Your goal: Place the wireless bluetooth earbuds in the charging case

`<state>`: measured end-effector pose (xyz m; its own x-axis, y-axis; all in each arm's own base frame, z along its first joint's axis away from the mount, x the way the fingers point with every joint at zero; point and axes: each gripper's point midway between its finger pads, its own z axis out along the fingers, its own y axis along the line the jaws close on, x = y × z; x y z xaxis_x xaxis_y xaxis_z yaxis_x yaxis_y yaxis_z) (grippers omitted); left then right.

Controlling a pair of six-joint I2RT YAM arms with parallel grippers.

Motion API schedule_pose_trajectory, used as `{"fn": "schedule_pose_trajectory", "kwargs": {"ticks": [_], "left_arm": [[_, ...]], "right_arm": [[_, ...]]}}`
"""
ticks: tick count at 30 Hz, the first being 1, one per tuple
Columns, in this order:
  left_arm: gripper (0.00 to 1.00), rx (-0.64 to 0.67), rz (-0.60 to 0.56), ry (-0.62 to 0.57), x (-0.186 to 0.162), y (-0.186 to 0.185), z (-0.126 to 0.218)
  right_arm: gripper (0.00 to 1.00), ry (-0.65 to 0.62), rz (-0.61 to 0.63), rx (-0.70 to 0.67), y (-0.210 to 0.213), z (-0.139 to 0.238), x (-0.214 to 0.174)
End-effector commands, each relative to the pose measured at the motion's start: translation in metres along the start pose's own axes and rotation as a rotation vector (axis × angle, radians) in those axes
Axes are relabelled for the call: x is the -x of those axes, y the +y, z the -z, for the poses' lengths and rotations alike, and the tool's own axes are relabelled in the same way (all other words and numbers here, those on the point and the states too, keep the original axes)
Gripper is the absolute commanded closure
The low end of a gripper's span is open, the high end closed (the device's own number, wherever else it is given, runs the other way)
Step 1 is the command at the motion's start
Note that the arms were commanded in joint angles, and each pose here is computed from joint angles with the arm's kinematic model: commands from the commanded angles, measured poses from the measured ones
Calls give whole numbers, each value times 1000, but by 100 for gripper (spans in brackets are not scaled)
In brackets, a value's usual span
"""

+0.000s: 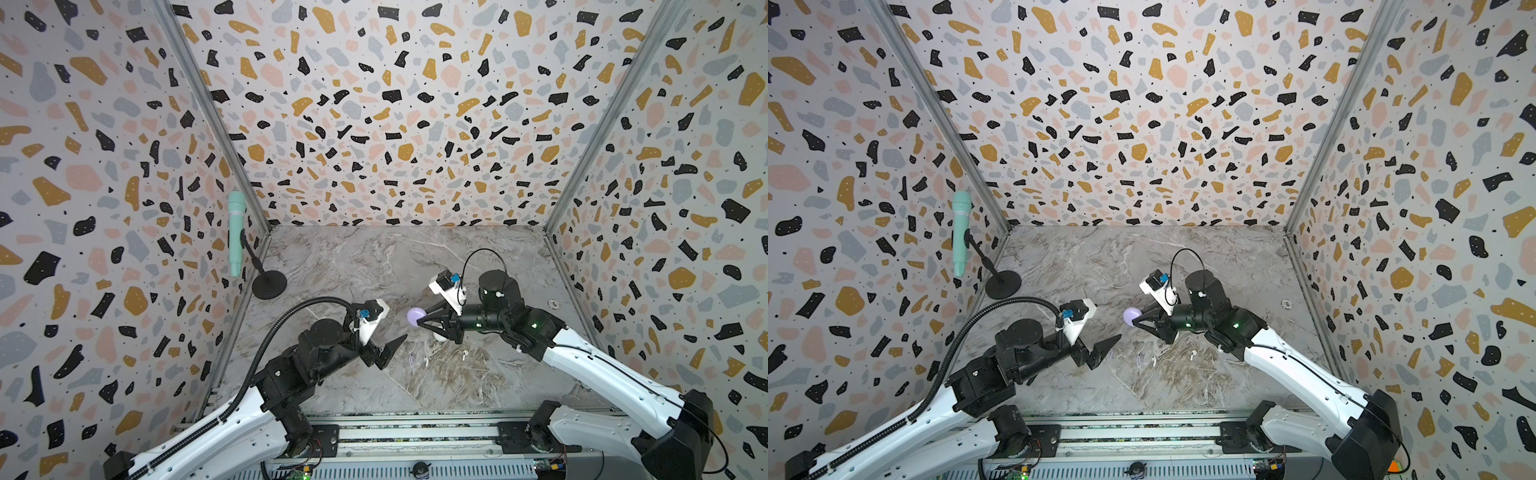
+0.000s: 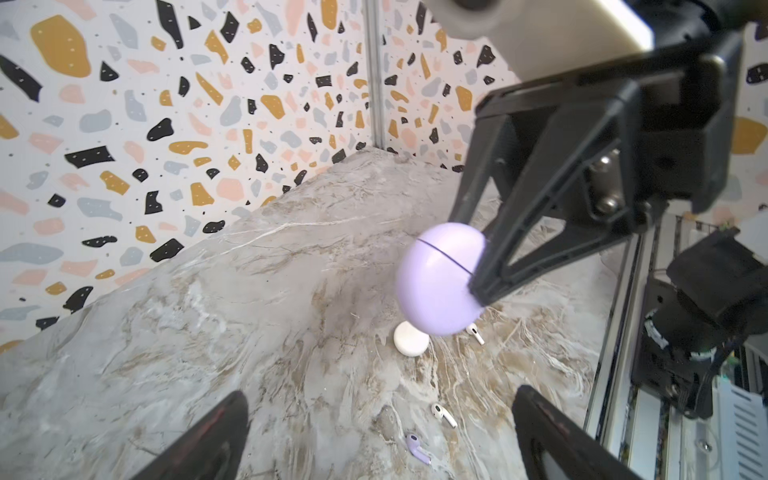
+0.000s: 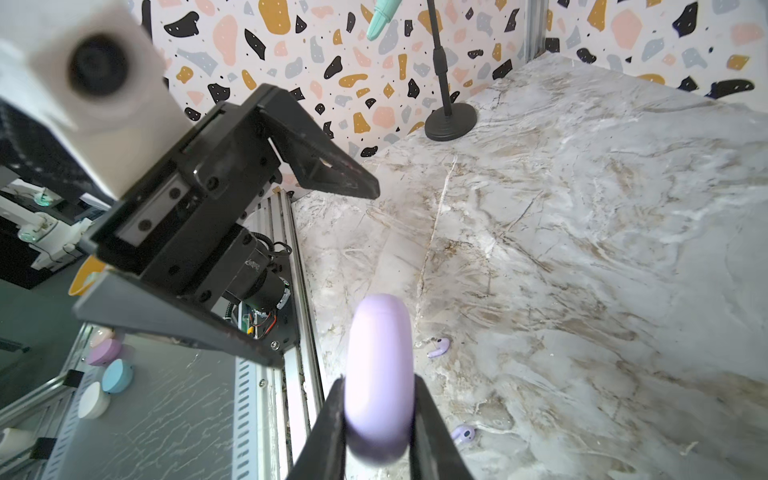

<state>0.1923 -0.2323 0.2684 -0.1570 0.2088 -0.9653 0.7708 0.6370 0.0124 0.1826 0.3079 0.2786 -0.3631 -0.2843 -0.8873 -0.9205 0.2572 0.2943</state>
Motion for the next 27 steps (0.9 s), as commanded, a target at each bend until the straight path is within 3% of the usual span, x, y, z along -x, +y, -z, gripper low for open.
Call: {"fn": "schedule_pose_trajectory", "kwargs": {"ticks": [1, 12, 27], "left_arm": [[0, 7, 103, -13, 7, 3, -2], [1, -211, 103, -104, 18, -33, 13], [22, -281, 75, -77, 12, -46, 16]], "right_arm": [[100, 21, 108, -5, 4, 8, -2], [100, 85, 162, 178, 27, 8, 2], [100, 88, 217, 307, 51, 8, -10]]}}
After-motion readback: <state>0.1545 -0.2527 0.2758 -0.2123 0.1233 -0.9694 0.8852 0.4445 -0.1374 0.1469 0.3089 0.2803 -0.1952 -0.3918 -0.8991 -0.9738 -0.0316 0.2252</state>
